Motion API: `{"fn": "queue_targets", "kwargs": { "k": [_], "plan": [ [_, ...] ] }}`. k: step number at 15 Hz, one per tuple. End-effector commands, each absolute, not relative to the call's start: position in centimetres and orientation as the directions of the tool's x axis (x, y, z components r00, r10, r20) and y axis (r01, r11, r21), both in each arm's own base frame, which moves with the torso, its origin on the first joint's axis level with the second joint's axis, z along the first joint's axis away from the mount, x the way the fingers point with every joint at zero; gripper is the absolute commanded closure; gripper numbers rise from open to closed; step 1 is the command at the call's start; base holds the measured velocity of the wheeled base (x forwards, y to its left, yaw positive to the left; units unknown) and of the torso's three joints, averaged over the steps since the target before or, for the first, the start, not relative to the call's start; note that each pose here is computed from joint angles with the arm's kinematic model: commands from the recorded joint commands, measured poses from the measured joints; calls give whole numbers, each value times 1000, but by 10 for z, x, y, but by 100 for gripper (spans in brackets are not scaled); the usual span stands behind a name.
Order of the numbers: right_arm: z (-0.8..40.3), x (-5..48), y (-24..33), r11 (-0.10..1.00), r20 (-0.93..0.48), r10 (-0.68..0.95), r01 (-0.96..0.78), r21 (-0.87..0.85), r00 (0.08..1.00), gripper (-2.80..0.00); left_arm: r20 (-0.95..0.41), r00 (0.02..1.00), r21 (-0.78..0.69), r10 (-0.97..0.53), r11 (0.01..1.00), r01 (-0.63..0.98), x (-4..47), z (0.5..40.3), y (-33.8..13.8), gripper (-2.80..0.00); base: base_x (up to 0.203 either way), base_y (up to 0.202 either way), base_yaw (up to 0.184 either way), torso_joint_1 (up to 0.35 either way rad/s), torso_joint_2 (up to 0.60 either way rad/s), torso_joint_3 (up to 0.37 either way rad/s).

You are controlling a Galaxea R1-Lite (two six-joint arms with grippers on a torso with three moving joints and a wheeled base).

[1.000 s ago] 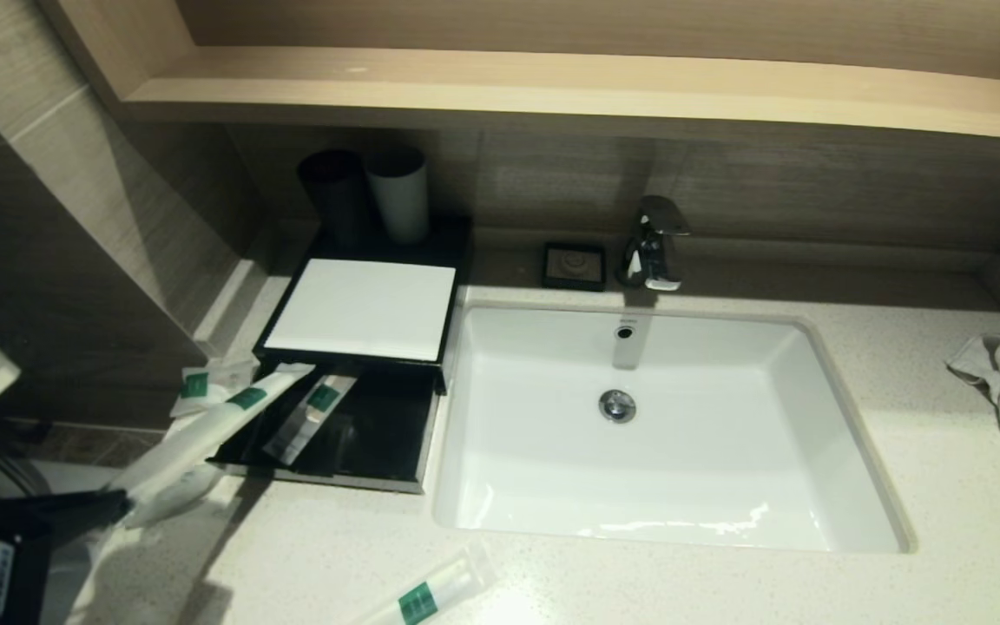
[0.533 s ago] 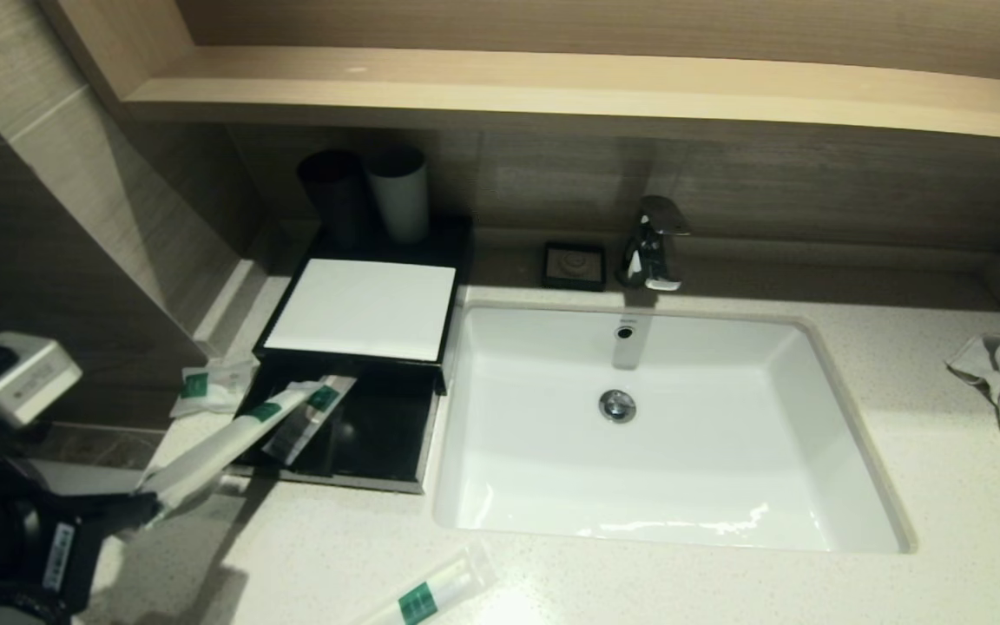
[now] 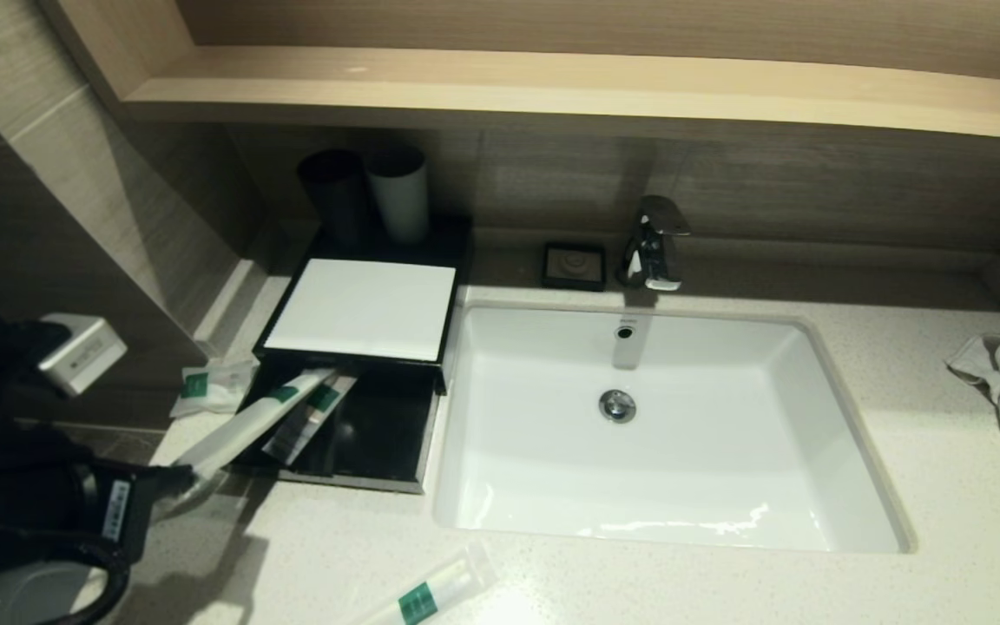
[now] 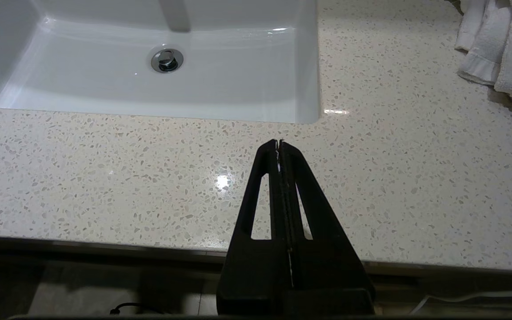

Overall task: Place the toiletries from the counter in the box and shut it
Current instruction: Place the bathroom toiletry into the drawer

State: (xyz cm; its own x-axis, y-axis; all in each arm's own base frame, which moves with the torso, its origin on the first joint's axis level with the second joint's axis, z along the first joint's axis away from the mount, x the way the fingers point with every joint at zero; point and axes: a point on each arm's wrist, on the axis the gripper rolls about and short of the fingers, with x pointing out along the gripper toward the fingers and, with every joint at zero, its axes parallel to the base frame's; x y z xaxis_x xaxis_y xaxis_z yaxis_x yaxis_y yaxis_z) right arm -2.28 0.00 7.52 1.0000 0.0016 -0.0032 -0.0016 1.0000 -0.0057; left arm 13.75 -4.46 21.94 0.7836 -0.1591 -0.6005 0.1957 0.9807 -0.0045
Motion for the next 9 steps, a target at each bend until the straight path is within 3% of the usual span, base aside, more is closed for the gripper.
{"fn": "queue_targets", "kwargs": {
  "k": [1,9],
  "plan": [
    [75,-23,0,1000,-3,2,-2,-6,1000,0,-621,769,-5,-153,981,191,148,214,-48,0,0,0,0,0,0,0],
    [75,-23,0,1000,-3,2,-2,-6,1000,0,-613,774,-33,-159,984,176,169,207,-56,0,0,0,0,0,0,0]
  ]
}}
